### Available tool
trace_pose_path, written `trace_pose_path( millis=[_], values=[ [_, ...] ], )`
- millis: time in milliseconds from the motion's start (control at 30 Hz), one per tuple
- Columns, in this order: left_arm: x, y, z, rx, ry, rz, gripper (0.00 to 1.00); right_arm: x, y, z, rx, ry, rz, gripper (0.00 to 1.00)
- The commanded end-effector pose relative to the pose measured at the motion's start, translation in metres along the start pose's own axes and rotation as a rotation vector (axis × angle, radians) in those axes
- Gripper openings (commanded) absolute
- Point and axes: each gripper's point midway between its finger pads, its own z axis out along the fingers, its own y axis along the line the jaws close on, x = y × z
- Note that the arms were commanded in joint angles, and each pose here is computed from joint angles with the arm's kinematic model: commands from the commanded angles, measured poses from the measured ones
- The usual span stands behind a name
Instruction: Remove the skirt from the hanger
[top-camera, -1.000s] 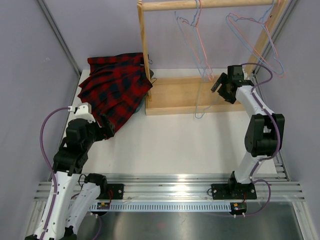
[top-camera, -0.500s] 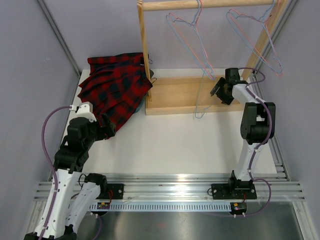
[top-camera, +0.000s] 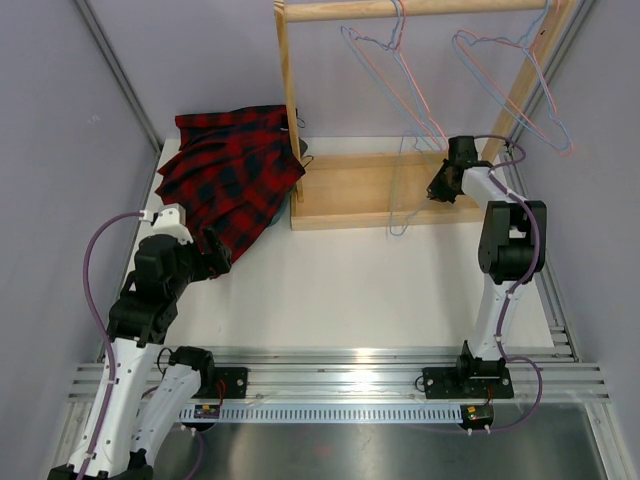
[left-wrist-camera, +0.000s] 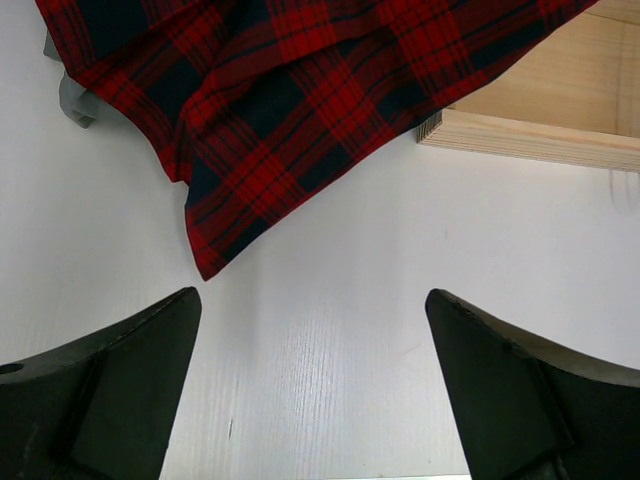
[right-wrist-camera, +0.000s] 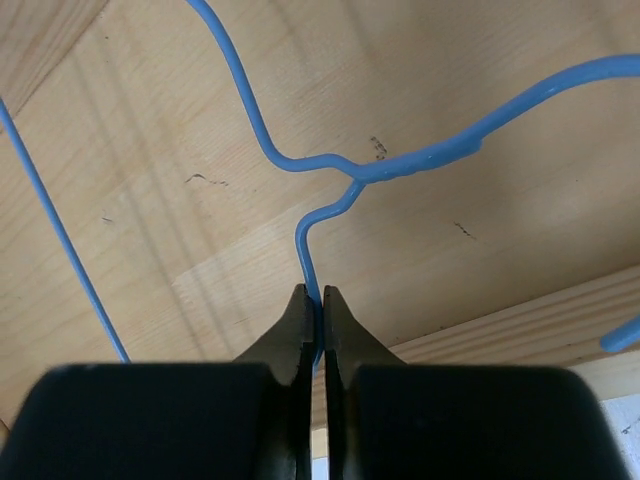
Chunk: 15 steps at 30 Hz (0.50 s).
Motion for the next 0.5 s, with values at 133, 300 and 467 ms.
trace_pose_path(
  millis=[133,300,467],
  values=[
    [-0.025,-0.016,-0.007,0.069,-0.067,0.030,0.99,-0.037,0.045,-0.073,-0.174,-0.095,-0.002,0.00],
    [-0.054,-0.051,-0.020,0.190,-0.128,0.064,0.99,-0.033,0.052,-0.140,-0.261,-0.142,0.009,0.00],
    [-0.086,-0.123,-0.036,0.337,-0.196,0.190,0.99,-0.018,0.052,-0.195,-0.333,-0.161,0.020,0.00]
  ],
)
